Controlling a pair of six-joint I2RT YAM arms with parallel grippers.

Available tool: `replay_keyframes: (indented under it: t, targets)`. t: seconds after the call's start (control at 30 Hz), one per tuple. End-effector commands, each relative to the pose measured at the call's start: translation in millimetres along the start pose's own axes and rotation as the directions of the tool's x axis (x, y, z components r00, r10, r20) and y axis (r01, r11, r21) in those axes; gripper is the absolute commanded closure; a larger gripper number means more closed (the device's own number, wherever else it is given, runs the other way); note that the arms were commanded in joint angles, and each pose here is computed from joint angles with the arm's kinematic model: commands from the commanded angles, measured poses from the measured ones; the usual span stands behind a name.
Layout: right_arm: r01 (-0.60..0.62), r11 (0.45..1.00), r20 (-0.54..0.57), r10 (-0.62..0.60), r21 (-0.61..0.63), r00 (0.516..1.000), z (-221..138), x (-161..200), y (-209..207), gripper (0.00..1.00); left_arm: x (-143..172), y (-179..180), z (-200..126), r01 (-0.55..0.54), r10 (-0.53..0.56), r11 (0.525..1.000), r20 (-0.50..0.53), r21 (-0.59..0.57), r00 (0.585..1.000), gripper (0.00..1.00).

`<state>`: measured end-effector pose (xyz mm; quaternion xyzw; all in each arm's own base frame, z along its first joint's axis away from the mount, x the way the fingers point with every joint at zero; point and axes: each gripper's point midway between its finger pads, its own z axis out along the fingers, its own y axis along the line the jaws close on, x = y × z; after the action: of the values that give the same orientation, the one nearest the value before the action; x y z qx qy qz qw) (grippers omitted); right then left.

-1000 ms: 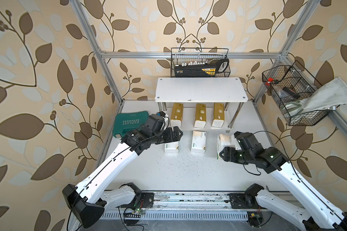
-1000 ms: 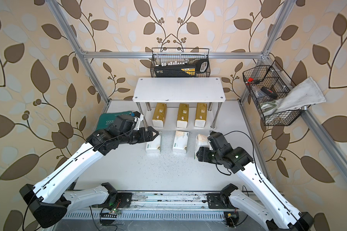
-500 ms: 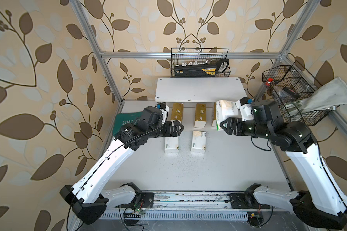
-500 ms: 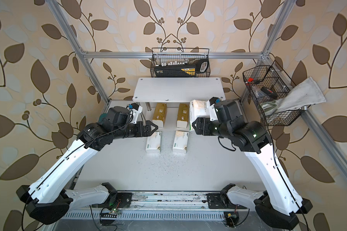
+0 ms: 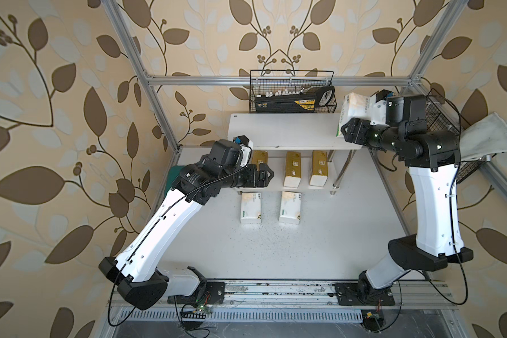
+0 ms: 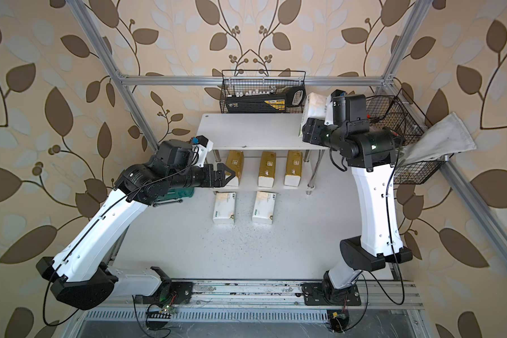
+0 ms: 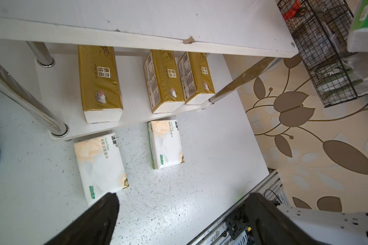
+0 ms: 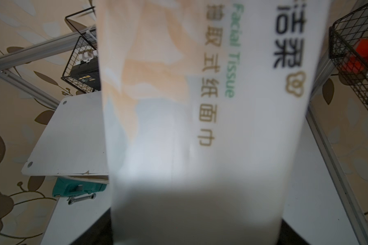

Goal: Place the tissue boxes on the shelf by color
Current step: Place a box of tissues on the shelf.

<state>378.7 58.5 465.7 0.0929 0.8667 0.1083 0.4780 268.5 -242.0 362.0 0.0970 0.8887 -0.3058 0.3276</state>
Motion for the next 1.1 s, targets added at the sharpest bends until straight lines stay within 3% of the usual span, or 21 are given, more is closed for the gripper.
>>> replay_keyframes:
  t: [0.0,0.43,0.77,1.07]
  targets:
    - [-0.005,0.999,-0.034,0.004,-0.037,0.999,9,0,-1,0.22,-4,-6,-5,-0.039,0.039,0.999,0.013,0.000,0.999,0.01]
    - [0.097,0.994,-0.120,-0.103,-0.053,0.987,63,11,-3,0.21,6,1,0,-0.006,0.006,1.000,-0.014,-0.013,1.000,0.01]
    - [0.100,0.992,-0.149,-0.111,-0.081,0.982,95,13,3,0.18,16,5,10,0.023,-0.024,1.000,-0.051,-0.015,0.998,0.01]
    - [0.092,0.991,-0.168,-0.108,-0.098,0.980,108,20,8,0.07,20,6,13,0.033,-0.033,0.999,-0.057,-0.011,0.998,0.01]
